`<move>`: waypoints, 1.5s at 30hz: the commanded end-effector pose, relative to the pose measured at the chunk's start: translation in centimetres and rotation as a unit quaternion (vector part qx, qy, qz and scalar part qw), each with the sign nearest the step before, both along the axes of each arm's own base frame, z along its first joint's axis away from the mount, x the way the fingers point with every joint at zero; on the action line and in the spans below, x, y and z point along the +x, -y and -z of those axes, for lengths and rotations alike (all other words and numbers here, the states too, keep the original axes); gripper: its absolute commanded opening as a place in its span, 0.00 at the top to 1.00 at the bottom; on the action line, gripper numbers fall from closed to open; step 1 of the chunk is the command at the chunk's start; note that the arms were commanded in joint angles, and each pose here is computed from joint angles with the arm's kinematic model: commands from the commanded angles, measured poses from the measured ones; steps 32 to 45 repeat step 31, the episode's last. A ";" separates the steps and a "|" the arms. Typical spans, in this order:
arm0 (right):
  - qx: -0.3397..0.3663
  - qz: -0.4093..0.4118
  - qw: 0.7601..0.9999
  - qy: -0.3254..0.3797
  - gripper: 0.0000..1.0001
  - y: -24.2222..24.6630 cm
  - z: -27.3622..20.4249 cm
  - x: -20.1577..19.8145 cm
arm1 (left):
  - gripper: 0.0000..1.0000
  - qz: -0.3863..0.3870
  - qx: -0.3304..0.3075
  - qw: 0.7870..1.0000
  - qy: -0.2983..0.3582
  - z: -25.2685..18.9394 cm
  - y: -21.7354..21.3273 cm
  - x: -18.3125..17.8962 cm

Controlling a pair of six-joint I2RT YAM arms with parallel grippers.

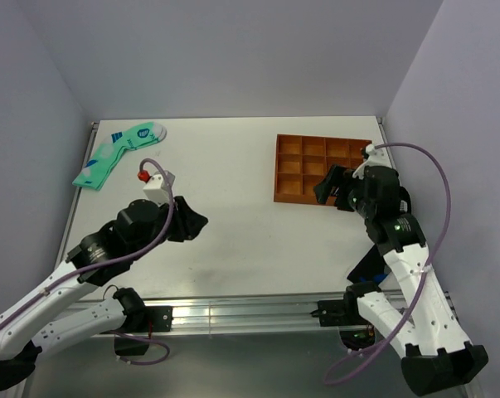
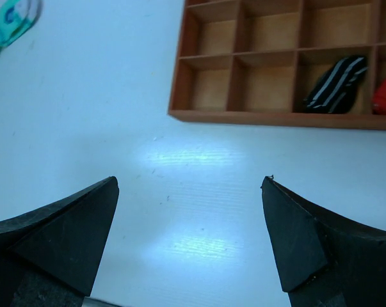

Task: Roll the socks
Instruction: Reset both arms

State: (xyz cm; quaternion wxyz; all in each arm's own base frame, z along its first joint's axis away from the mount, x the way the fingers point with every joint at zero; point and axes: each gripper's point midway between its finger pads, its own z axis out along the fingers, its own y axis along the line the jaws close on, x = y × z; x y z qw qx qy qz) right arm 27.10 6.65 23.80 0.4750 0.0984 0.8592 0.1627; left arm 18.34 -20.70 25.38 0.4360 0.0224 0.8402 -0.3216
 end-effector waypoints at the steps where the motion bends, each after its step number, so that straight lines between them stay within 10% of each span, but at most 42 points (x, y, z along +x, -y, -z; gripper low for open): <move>1: 0.017 -0.052 0.998 0.033 0.00 -2.8 -0.3 -1.0 | 0.55 -0.056 0.019 0.998 0.034 -1.5 -3.0 0.7; 14: 0.081 -0.152 0.983 0.056 0.00 -10.2 3.1 -5.3 | 0.55 -0.131 0.046 0.989 0.057 0.1 -6.7 1.3; 45: 0.072 -0.158 0.983 0.057 0.00 -10.0 3.3 -5.8 | 0.54 -0.114 0.044 0.991 0.061 0.5 -6.2 1.2</move>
